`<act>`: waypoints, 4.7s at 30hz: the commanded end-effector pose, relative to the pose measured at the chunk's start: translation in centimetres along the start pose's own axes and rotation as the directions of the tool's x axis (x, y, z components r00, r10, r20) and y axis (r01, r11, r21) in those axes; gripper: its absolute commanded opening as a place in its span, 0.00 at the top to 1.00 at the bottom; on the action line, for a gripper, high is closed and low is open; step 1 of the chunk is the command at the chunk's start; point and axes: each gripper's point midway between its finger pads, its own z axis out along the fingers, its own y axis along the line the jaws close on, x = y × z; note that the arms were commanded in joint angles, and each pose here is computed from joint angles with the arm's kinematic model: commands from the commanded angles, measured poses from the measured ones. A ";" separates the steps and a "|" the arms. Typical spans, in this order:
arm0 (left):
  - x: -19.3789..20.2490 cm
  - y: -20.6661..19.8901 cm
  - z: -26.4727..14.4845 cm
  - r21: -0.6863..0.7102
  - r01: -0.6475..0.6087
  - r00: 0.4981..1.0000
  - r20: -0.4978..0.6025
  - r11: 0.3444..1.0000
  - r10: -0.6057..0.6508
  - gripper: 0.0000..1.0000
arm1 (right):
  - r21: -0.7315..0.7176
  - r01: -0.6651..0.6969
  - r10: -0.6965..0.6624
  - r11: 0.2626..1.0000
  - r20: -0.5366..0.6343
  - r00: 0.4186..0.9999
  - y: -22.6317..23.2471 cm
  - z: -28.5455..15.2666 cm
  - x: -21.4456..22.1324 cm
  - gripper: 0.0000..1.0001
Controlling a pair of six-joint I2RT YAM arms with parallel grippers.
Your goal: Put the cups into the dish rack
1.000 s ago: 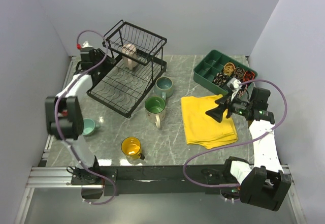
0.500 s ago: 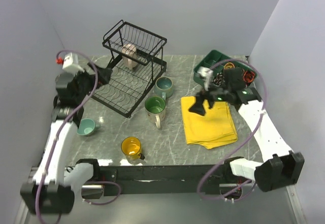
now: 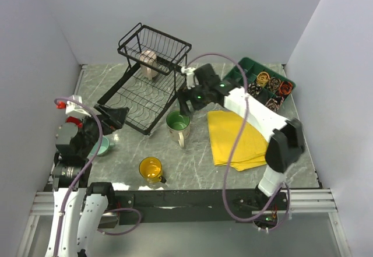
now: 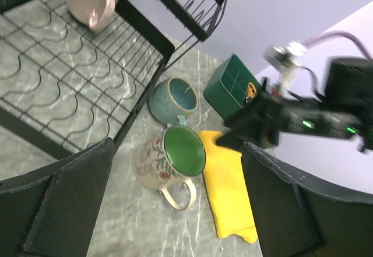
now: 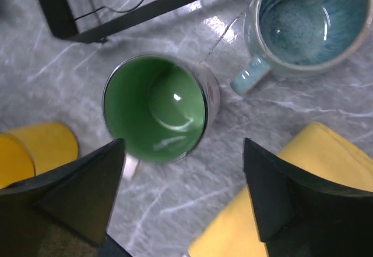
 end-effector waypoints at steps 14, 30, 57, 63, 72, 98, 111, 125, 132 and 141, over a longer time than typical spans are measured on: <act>3.3 0.0 -1.0 0.045 0.126 0.989 -0.079 0.991 -0.122 0.04 | 0.107 -0.024 0.043 0.994 -0.177 0.983 0.4 8.3 3.0 0.38; 4.7 -2.8 -1.7 0.181 0.253 0.959 -0.180 0.950 -0.221 0.04 | 0.071 0.033 -0.016 0.997 -0.223 0.975 0.7 9.1 5.0 0.75; 5.3 -7.3 -3.1 0.380 0.520 0.844 -0.369 0.765 -0.390 0.04 | -0.063 0.076 -0.068 0.995 0.132 0.989 1.6 -4.3 -2.0 1.00; 4.2 -10.0 -3.0 0.442 0.561 0.817 -0.433 0.700 -0.381 0.03 | -0.051 0.169 -0.132 0.984 0.430 0.893 0.2 -14.6 -7.3 1.00; 4.4 -19.8 -2.0 0.603 0.602 0.783 -0.572 0.523 -0.243 0.01 | -0.191 0.229 -0.016 0.954 0.734 0.679 2.2 -24.2 -12.7 1.00; 7.4 -30.5 1.1 0.667 0.651 0.745 -0.653 0.361 -0.137 0.14 | -0.552 0.300 0.316 0.778 0.756 0.573 5.9 -24.8 -12.0 1.00; 7.3 -30.5 2.3 0.646 0.641 0.753 -0.634 0.415 -0.176 0.37 | -0.444 0.335 0.214 0.831 0.812 0.543 4.8 -23.2 -10.9 1.00; 6.4 -31.0 3.0 0.646 0.650 0.752 -0.622 0.400 -0.219 0.52 | -0.381 0.306 0.170 0.873 0.824 0.541 3.4 -21.7 -10.9 1.00; 5.1 -31.9 2.1 0.680 0.668 0.744 -0.628 0.304 -0.229 0.69 | -0.394 0.301 0.177 0.869 0.814 0.554 3.4 -21.2 -10.2 1.00; 4.0 -32.1 1.7 0.692 0.666 0.746 -0.617 0.279 -0.251 0.99 | -0.445 0.279 0.225 0.851 0.789 0.572 3.4 -20.0 -8.8 0.80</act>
